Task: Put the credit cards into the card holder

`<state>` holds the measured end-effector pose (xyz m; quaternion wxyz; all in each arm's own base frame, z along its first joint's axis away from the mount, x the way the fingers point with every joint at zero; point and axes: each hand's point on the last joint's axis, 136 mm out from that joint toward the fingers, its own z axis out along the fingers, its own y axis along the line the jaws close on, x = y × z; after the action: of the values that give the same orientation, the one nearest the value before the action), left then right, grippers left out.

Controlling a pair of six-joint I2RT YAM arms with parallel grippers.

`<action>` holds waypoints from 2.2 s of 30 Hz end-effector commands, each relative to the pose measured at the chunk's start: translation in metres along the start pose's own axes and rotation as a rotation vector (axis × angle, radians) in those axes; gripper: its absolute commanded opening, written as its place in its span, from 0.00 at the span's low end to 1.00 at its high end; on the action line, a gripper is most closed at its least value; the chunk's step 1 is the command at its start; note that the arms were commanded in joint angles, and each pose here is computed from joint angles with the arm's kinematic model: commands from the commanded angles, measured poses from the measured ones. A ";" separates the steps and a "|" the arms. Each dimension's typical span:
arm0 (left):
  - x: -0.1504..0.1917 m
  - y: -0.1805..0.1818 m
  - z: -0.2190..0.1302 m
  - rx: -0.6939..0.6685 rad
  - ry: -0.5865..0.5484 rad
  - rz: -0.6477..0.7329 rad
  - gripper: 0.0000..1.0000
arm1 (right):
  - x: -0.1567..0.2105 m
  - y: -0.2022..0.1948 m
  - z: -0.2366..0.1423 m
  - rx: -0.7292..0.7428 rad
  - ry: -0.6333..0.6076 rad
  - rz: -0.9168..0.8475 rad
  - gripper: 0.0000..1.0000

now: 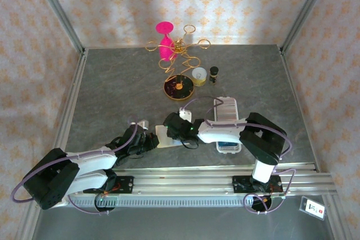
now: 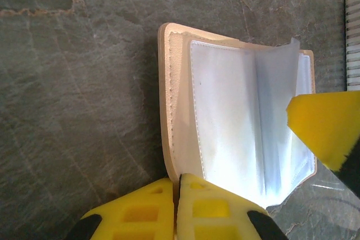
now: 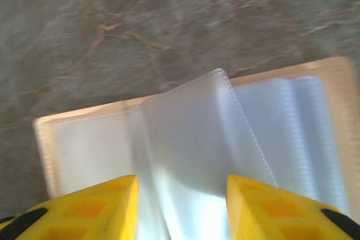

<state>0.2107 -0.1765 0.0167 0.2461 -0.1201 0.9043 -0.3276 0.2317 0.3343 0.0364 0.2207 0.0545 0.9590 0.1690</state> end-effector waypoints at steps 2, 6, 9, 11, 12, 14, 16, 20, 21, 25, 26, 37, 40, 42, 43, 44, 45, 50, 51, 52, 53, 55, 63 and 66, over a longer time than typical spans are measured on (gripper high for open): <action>0.009 0.019 0.000 -0.074 0.029 -0.001 0.08 | -0.009 -0.035 -0.006 0.193 -0.064 -0.077 0.44; 0.007 0.020 -0.001 -0.095 0.026 0.016 0.08 | -0.013 -0.046 -0.012 0.244 -0.082 -0.095 0.44; 0.005 0.019 -0.001 -0.100 0.027 0.033 0.06 | -0.019 -0.040 -0.019 0.216 -0.097 -0.107 0.44; 0.006 0.019 -0.001 -0.103 0.035 0.047 0.02 | -0.027 -0.026 -0.028 0.157 -0.118 -0.125 0.45; 0.007 0.018 -0.001 -0.103 0.043 0.056 0.00 | -0.033 -0.018 -0.035 0.125 -0.136 -0.142 0.45; 0.009 0.018 -0.002 -0.106 0.058 0.072 0.00 | -0.052 -0.007 -0.052 0.085 -0.196 -0.190 0.46; 0.012 0.018 -0.002 -0.102 0.076 0.086 0.00 | -0.071 0.002 -0.070 0.039 -0.256 -0.253 0.47; 0.017 0.012 -0.003 -0.069 0.102 0.097 0.00 | -0.107 0.024 -0.119 -0.126 -0.399 -0.418 0.49; 0.017 0.011 -0.003 -0.062 0.104 0.097 0.00 | -0.113 0.030 -0.135 -0.169 -0.443 -0.470 0.49; 0.018 0.001 -0.008 -0.016 0.110 0.099 0.00 | -0.119 0.042 -0.195 -0.307 -0.608 -0.692 0.53; 0.018 -0.003 -0.009 -0.002 0.112 0.097 0.00 | -0.116 0.038 -0.203 -0.310 -0.636 -0.765 0.56; 0.029 -0.010 -0.023 0.043 0.121 0.060 0.00 | -0.028 -0.036 -0.199 -0.227 -0.312 -1.683 0.82; 0.034 -0.009 -0.026 0.063 0.120 0.040 0.00 | -0.020 -0.065 -0.190 -0.149 -0.210 -1.765 0.81; 0.039 -0.008 -0.027 0.075 0.122 0.027 0.00 | -0.018 -0.086 -0.184 -0.089 -0.137 -1.807 0.81; 0.040 -0.007 -0.027 0.079 0.123 0.025 0.00 | -0.017 -0.096 -0.181 -0.062 -0.110 -1.823 0.80; 0.041 -0.005 -0.028 0.073 0.121 0.021 0.00 | -0.017 -0.107 -0.177 -0.029 -0.083 -1.834 0.80; 0.042 -0.003 -0.028 0.069 0.122 0.019 0.00 | -0.016 -0.119 -0.173 -0.004 -0.052 -1.844 0.80; 0.041 0.004 -0.027 0.039 0.112 0.025 0.08 | -0.018 -0.158 -0.159 0.071 0.013 -1.849 0.81; 0.040 0.005 -0.028 0.030 0.108 0.029 0.11 | -0.018 -0.163 -0.156 0.080 0.020 -1.855 0.82; 0.038 0.006 -0.028 0.019 0.101 0.032 0.16 | -0.019 -0.167 -0.154 0.089 0.024 -1.854 0.82; 0.036 0.006 -0.029 0.006 0.096 0.036 0.22 | -0.020 -0.171 -0.151 0.093 0.032 -1.851 0.83; 0.032 0.006 -0.031 -0.011 0.080 0.043 0.35 | -0.020 -0.177 -0.146 0.097 0.045 -1.856 0.83; 0.011 0.004 -0.045 -0.063 -0.007 0.058 0.54 | -0.024 -0.189 -0.128 0.108 0.044 -1.871 0.84; 0.003 0.003 -0.051 -0.076 -0.045 0.058 0.54 | -0.024 -0.187 -0.124 0.095 0.040 -1.872 0.85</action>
<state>0.1773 -0.1602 0.0421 0.2540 -0.1003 0.9088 -0.3155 0.1875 0.1115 0.0859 0.2349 -0.7259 0.6357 -0.1169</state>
